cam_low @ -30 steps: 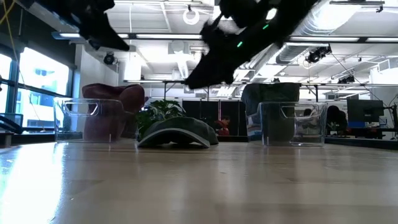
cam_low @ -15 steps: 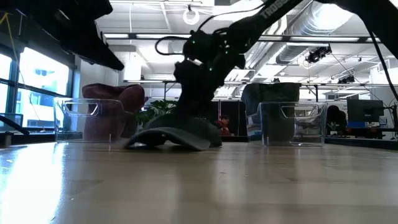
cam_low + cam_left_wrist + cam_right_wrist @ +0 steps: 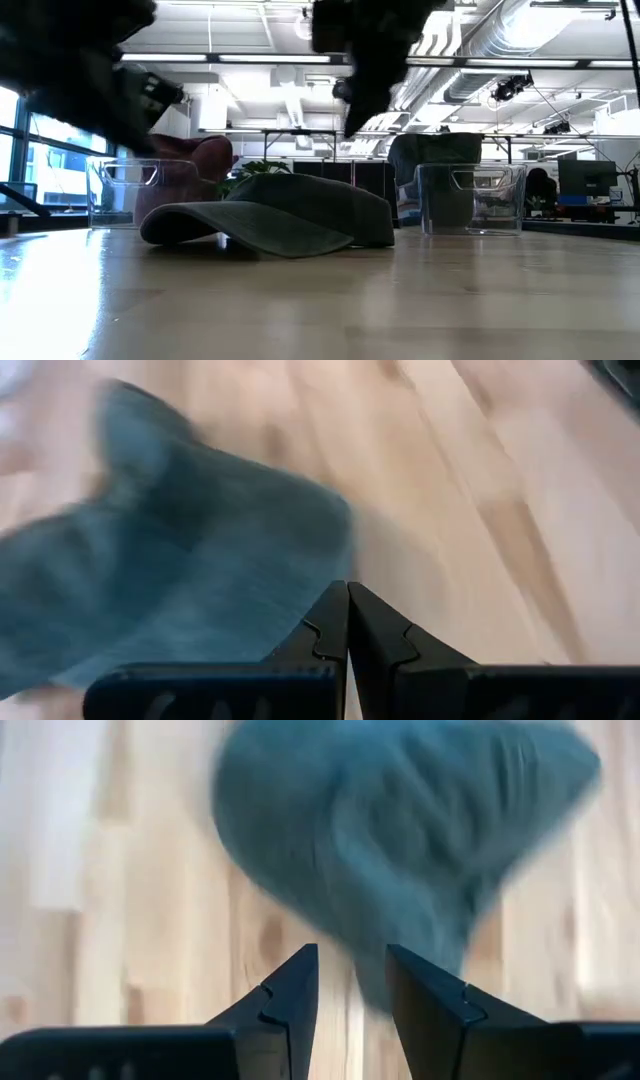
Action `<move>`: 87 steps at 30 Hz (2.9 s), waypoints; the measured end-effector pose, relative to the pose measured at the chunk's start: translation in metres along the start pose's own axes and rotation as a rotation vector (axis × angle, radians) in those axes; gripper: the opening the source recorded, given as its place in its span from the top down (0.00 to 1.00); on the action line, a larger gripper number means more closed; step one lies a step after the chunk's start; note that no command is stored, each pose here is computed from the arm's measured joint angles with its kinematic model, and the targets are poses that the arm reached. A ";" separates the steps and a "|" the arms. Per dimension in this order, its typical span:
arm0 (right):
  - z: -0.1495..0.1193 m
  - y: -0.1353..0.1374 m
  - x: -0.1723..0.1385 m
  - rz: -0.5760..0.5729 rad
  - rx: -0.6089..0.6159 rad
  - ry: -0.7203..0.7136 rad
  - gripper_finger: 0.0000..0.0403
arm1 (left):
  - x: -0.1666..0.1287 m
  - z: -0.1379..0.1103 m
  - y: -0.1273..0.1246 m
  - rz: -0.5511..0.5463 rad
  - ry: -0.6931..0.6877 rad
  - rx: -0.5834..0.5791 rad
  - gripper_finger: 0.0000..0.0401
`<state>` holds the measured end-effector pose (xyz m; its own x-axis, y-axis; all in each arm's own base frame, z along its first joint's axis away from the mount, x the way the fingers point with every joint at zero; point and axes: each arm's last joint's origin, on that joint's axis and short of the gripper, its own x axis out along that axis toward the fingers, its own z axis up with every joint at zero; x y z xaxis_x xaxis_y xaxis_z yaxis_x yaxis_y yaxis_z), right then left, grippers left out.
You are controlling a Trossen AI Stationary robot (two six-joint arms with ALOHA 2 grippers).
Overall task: Pick & Place hat
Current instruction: Put the gray cap into the right transparent bin
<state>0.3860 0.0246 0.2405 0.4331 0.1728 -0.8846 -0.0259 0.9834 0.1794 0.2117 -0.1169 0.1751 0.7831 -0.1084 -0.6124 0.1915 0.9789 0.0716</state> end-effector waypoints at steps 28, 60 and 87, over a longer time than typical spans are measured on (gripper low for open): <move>-0.076 0.162 -0.013 -0.520 0.044 -0.124 0.72 | 0.100 0.001 -0.054 0.745 0.246 0.786 0.55; -0.092 0.143 0.049 -0.747 -0.355 -0.587 0.78 | -0.001 0.114 0.125 0.187 -0.209 -0.395 1.00; -0.128 0.060 0.050 -0.972 0.145 -0.224 1.00 | -0.038 0.152 0.077 0.718 -0.339 0.048 1.00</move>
<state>0.2904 0.0991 0.1517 0.3679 -0.7299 -0.5761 0.5320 0.6734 -0.5134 0.2869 -0.0639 0.3240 0.8609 0.4916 -0.1315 -0.4088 0.8219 0.3967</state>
